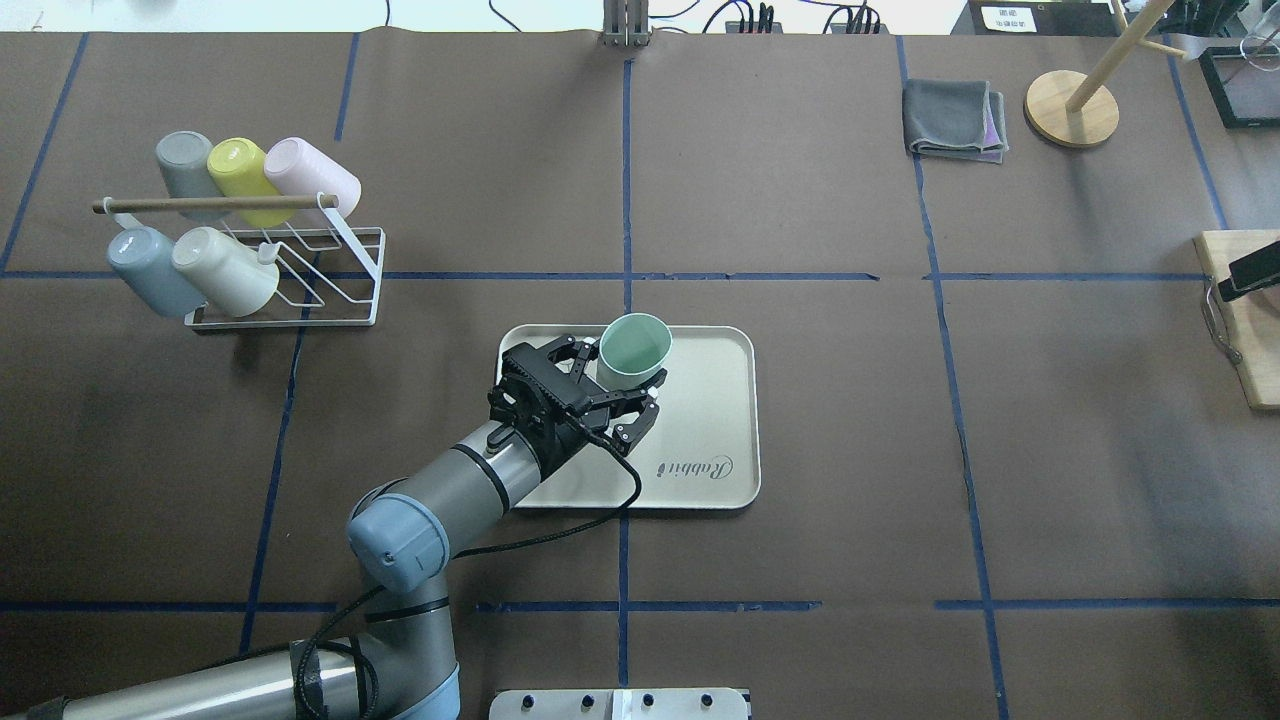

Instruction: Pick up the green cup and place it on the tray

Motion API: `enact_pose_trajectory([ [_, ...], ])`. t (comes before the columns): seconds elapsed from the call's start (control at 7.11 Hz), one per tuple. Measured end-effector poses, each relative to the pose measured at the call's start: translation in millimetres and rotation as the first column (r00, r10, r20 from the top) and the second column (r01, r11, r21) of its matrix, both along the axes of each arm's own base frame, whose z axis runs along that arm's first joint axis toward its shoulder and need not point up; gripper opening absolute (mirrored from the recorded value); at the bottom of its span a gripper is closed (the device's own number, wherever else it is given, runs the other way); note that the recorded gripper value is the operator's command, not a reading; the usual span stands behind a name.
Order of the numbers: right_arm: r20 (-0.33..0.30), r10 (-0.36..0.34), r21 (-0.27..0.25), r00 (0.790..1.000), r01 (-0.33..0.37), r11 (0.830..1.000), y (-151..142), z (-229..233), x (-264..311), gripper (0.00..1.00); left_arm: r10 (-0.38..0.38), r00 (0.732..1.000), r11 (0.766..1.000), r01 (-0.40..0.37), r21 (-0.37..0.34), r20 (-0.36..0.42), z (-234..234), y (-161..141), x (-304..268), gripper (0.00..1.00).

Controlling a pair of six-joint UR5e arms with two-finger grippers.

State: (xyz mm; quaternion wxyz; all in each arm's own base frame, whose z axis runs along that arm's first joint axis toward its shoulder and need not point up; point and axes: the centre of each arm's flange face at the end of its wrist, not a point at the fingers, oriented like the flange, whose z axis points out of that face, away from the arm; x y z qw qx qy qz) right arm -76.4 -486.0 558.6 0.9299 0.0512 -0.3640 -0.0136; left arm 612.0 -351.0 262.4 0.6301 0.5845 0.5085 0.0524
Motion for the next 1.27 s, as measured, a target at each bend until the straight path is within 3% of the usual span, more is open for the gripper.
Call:
enact_pose_trajectory([
  [0.28,0.000,0.001,-0.001,1.000,-0.001,1.000,-0.2,0.4,0.2,1.00,0.000,1.000,1.000,0.000,-0.005,0.019,8.1,-0.4,5.6,0.46],
  [0.42,0.000,0.001,-0.001,1.000,-0.001,1.000,-0.4,0.6,0.4,1.00,0.002,1.000,1.000,-0.002,-0.007,0.024,10.6,0.6,8.0,0.50],
  [0.7,-0.001,0.001,-0.002,1.000,-0.001,1.000,-0.5,1.3,0.6,1.00,0.006,1.000,1.000,-0.006,-0.008,0.029,11.2,2.3,12.1,0.77],
  [1.12,-0.001,0.001,-0.003,1.000,-0.001,1.000,-1.0,2.1,0.5,1.00,0.006,0.999,1.000,-0.005,-0.010,0.034,10.8,2.5,13.4,0.97],
  [1.27,-0.001,0.001,-0.003,1.000,-0.001,1.000,-1.3,2.0,0.4,1.00,0.006,0.999,1.000,-0.005,-0.011,0.037,11.3,2.5,13.6,0.99],
])
